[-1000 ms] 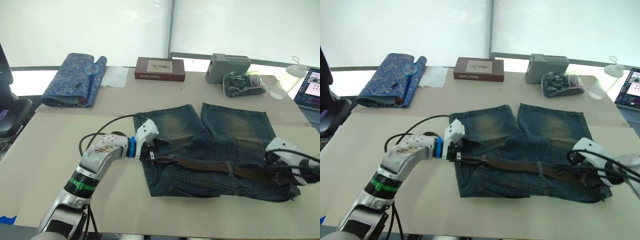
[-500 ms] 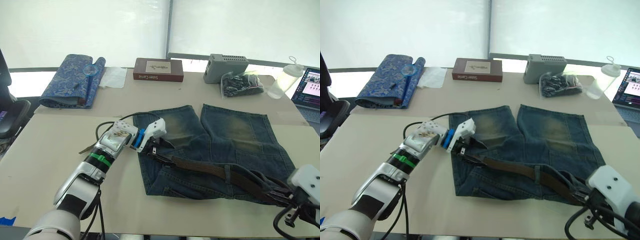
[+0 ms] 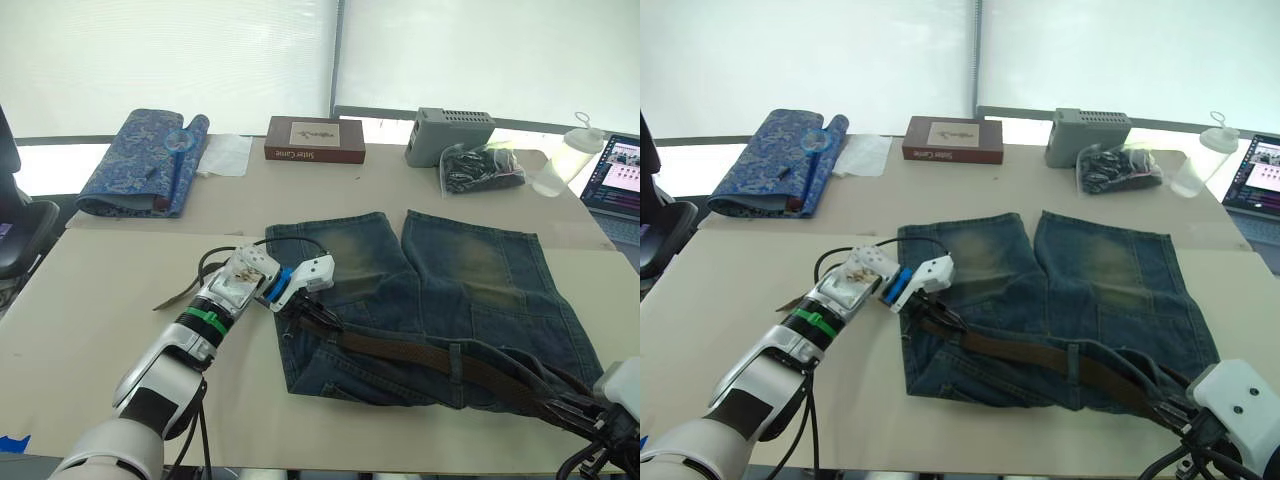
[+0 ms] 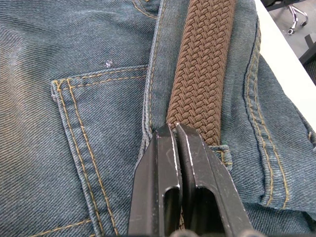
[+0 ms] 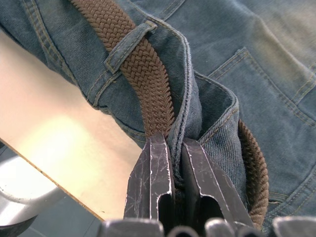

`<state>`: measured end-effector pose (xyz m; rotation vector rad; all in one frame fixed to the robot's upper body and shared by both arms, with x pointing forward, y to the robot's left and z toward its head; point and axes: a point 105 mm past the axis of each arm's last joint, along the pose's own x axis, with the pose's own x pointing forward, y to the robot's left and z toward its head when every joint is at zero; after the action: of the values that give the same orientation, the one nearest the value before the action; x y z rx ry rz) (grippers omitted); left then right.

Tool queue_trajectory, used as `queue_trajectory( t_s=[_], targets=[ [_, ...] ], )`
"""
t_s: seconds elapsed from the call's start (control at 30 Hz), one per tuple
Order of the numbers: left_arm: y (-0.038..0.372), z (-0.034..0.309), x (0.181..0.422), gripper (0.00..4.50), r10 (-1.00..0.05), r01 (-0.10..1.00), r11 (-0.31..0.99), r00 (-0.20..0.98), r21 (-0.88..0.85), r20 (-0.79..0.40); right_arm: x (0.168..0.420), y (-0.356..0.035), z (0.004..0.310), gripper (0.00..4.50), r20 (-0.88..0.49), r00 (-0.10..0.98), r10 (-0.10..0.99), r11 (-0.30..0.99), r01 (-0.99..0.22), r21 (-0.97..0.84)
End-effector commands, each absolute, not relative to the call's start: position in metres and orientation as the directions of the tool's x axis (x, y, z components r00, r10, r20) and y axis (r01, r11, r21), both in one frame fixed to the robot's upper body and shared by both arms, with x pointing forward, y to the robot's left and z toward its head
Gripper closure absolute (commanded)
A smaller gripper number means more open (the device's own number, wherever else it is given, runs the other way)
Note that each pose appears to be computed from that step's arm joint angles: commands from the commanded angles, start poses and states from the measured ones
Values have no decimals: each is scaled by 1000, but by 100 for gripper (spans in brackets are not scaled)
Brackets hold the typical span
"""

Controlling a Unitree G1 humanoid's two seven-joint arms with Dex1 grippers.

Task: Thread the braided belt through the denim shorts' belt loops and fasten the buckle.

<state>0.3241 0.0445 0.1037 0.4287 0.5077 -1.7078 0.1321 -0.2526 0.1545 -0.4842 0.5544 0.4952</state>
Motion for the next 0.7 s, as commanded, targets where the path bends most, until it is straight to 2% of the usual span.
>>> queue_trajectory(
  t_s=[0.03,0.1,0.2,0.3,0.37,0.47,0.6,0.7],
  targets=[
    [49,131,330,449,-879,989,-134,-151,-69,-453,135,-253,162,450,-570,763,305,760,-556,-337],
    [51,139,326,449,-887,984,-159,-181,-86,-426,135,-252,162,450,-569,761,312,758,-561,-334],
    [50,137,320,358,-872,979,-187,-202,-80,-446,135,-249,159,450,-572,747,339,752,-581,-313],
    [44,127,327,226,-864,988,-146,-149,-43,-482,135,-245,157,450,-572,738,357,744,-595,-303],
    [43,122,326,143,-850,986,-165,-154,-24,-503,135,-243,157,450,-572,737,360,742,-597,-303],
    [42,119,328,143,-836,984,-175,-157,-17,-526,132,-242,157,450,-572,736,361,743,-598,-301],
    [48,100,331,143,-761,977,-211,-174,-15,-625,127,-240,154,450,-577,732,362,748,-598,-289],
    [50,94,329,143,-730,968,-251,-204,-23,-652,124,-240,153,450,-579,731,361,753,-595,-282]
  ],
)
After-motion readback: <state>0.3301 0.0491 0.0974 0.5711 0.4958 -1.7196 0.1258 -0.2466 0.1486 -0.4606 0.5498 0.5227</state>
